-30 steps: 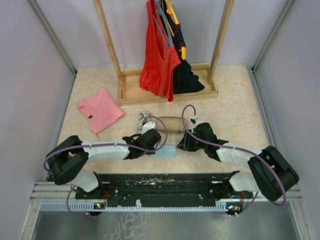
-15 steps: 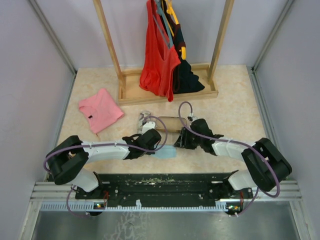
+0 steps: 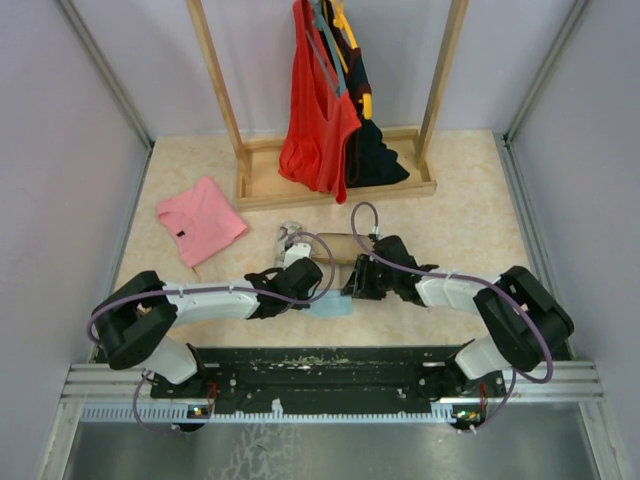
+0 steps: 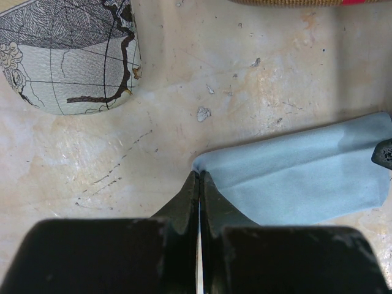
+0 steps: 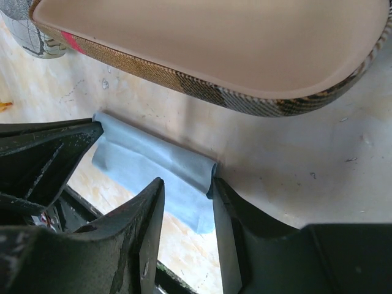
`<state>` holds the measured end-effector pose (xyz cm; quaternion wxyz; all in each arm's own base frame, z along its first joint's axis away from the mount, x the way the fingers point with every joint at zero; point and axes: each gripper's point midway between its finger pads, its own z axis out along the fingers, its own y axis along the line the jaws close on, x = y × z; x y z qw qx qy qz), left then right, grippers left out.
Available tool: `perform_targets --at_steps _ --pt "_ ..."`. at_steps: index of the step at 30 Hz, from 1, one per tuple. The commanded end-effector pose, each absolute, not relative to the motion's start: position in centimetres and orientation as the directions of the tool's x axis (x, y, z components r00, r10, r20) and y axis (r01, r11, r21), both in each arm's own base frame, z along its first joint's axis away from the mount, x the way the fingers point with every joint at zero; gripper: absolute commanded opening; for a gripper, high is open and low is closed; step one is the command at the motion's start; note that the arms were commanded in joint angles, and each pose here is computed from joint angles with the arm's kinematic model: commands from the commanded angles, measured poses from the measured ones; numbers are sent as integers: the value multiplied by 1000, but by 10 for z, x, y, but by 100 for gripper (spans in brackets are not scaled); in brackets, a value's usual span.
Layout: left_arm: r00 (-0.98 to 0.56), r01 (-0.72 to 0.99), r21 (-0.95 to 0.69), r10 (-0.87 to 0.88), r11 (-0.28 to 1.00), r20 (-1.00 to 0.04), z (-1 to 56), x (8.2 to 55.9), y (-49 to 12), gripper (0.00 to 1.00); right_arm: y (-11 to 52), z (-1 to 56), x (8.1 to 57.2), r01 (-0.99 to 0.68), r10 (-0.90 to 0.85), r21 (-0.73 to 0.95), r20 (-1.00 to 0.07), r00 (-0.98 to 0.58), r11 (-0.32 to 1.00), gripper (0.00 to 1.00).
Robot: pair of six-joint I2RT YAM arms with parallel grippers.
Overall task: Organize the sunglasses
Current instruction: Pick up the glasses cleaning cloth from the center of the board.
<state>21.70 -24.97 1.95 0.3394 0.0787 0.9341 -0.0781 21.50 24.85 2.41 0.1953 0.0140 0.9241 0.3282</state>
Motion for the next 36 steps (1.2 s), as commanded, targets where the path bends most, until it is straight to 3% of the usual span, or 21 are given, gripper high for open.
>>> perform_targets --at_steps 1,11,20,24,31,36 --pt "-791 203 -48 135 978 -597 2 205 -235 0 237 6 210 -55 153 546 -328 -932 836 38" --pt "-791 210 -53 138 976 -596 2 205 -237 0 234 -2 211 -61 135 514 -336 -932 855 27" --pt "-792 212 -57 137 976 -595 1 205 -237 0 240 -1 211 -71 136 536 -338 -931 841 24" --pt "-793 212 -56 138 976 -594 1 204 -237 0 244 0 210 -82 131 547 -340 -931 833 18" --pt "-792 214 -60 137 975 -595 1 204 -237 0 244 5 214 -96 136 550 -366 -921 830 0" --pt "-786 212 -74 125 974 -605 7 205 -239 0 252 24 220 -163 140 589 -433 -890 791 0"
